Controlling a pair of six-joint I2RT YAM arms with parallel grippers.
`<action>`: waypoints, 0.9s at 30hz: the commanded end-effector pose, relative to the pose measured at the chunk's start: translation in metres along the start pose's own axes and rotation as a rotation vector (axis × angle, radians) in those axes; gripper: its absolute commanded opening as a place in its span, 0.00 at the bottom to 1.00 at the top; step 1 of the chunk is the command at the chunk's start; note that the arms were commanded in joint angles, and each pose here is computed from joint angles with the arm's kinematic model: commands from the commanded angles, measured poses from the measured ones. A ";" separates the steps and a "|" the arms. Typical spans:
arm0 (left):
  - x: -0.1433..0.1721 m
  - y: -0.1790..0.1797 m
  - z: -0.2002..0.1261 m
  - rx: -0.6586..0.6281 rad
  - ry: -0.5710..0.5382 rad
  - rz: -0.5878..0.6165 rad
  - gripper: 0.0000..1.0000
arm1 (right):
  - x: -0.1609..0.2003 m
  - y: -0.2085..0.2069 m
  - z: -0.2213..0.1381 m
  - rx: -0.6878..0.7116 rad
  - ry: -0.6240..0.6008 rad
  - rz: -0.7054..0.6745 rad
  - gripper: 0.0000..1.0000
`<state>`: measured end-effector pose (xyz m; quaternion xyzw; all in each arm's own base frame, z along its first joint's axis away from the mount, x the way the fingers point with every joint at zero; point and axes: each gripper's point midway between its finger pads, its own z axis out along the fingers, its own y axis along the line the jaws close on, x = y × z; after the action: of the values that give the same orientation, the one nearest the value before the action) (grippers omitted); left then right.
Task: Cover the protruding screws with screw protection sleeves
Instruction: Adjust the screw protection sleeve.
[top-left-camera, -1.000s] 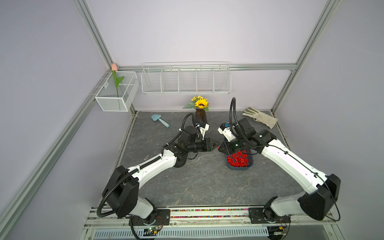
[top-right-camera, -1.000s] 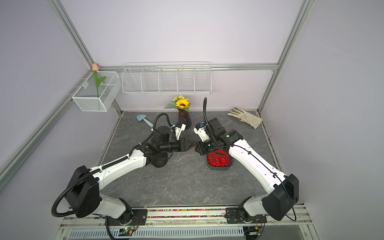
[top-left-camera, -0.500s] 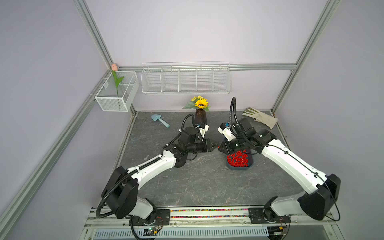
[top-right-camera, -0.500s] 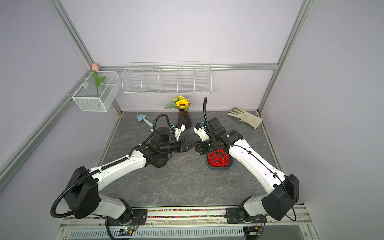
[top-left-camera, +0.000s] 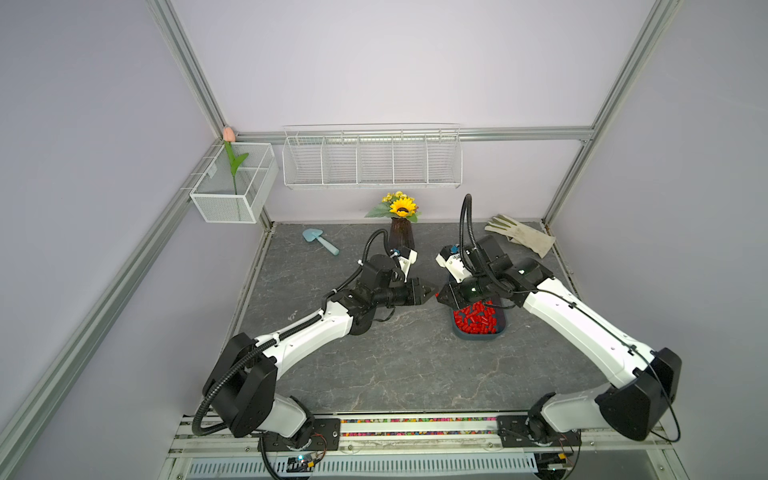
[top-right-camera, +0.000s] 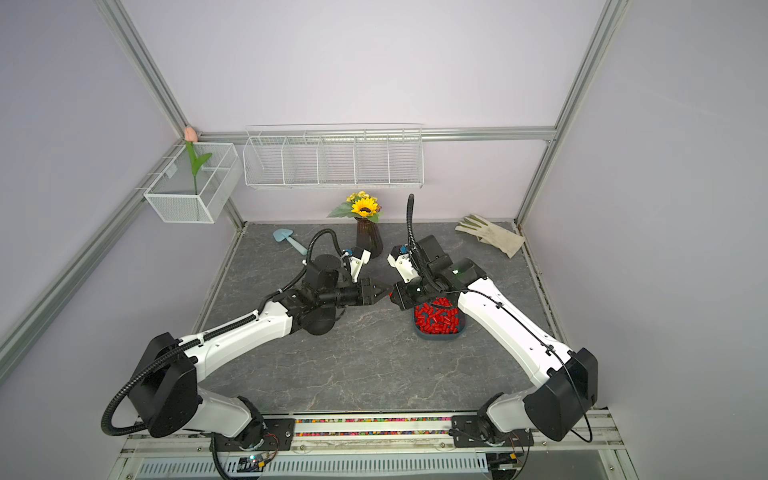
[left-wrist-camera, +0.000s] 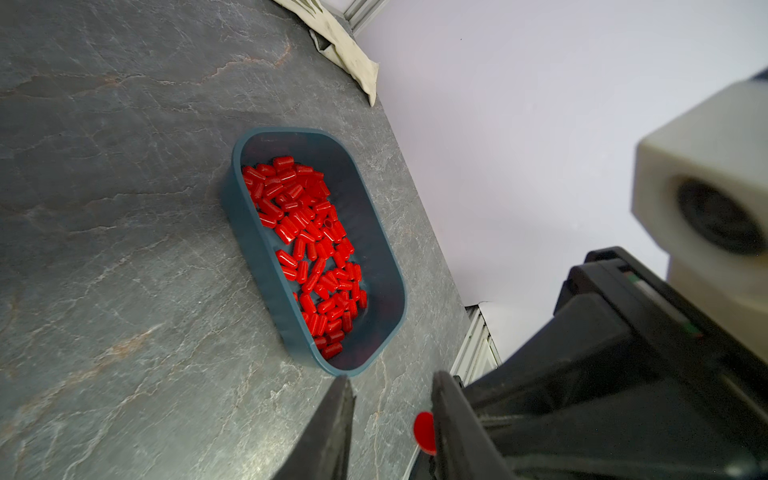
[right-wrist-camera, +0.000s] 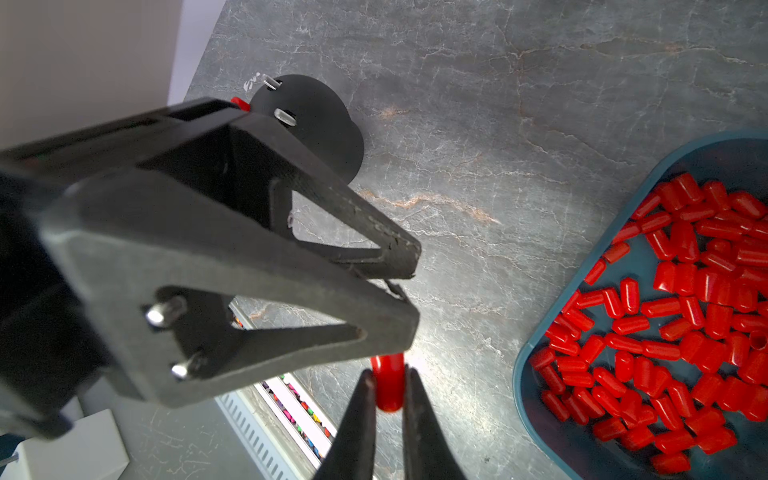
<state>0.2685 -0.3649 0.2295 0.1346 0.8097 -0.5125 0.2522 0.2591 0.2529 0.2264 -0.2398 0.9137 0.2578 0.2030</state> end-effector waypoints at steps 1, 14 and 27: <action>0.001 -0.007 -0.003 0.016 -0.011 0.007 0.35 | -0.014 0.002 -0.006 -0.006 -0.043 -0.019 0.13; 0.001 -0.006 -0.003 0.016 -0.012 0.007 0.35 | -0.015 0.002 -0.008 -0.003 -0.050 -0.020 0.11; 0.006 -0.005 -0.001 0.020 -0.005 -0.003 0.35 | -0.018 0.002 -0.012 -0.003 -0.062 -0.018 0.11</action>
<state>0.2699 -0.3658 0.2314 0.1335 0.8054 -0.5155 0.2601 0.2618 0.2515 0.2292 -0.2366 0.9135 0.2582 0.2070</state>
